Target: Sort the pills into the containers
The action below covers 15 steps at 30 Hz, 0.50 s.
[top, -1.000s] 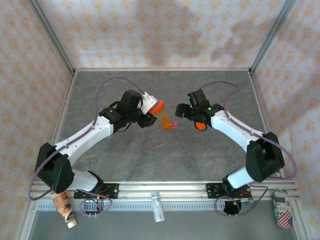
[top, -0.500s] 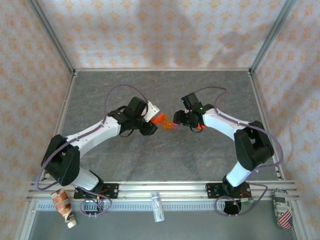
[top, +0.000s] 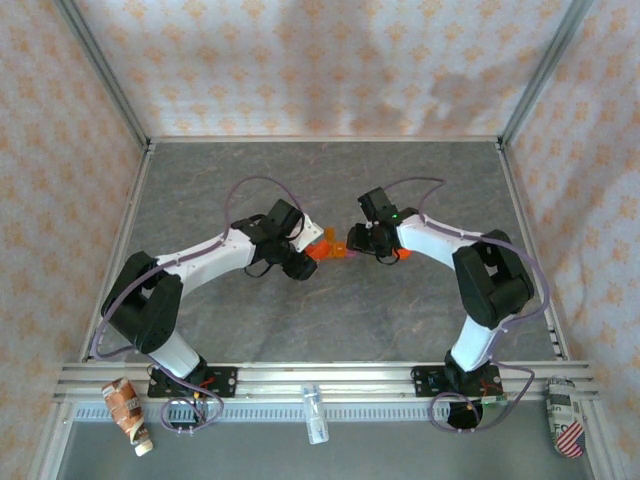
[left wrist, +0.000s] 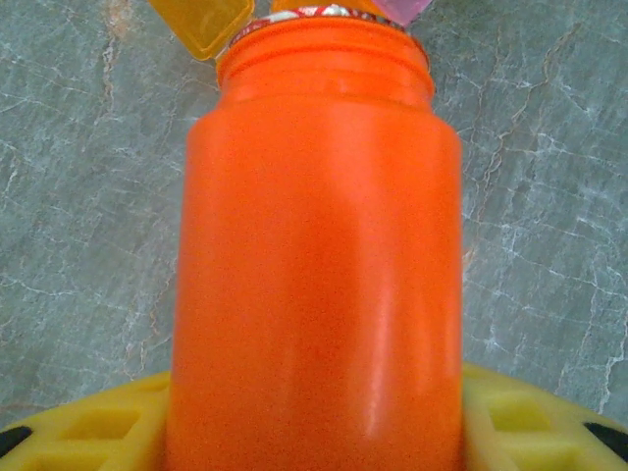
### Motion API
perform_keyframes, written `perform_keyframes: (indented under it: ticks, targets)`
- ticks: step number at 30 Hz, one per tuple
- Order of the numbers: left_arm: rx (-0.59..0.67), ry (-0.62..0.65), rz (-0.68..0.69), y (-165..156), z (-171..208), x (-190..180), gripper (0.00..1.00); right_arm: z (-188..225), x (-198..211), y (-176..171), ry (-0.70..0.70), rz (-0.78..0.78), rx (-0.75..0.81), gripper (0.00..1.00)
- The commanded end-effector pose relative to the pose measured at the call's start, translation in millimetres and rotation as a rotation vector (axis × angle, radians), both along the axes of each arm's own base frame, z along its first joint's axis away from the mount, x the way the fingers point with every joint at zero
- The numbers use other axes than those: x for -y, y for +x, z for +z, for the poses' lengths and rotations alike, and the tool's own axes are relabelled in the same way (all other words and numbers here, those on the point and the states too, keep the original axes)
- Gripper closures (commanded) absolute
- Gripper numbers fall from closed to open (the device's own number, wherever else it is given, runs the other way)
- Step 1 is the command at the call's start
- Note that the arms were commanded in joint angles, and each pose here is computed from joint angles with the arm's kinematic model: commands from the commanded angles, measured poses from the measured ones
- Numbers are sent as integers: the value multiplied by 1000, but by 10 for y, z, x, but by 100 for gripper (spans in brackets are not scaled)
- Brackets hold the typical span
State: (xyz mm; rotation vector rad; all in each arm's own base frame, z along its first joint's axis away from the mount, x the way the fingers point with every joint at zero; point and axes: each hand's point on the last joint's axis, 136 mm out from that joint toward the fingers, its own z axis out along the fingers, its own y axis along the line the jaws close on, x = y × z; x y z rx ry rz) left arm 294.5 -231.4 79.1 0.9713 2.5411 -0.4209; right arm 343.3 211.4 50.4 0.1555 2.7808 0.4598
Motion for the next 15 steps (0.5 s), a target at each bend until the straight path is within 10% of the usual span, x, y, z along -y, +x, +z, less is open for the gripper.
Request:
perform_keyframes:
  ticks: [1,15]
  targets:
    - [-2,-15,-24,20,78,89,100,67,-71,123,11,-15,34,50]
    - [-27,38,-46,85,32,92,100,-36,-59,122,3,-30,18,56]
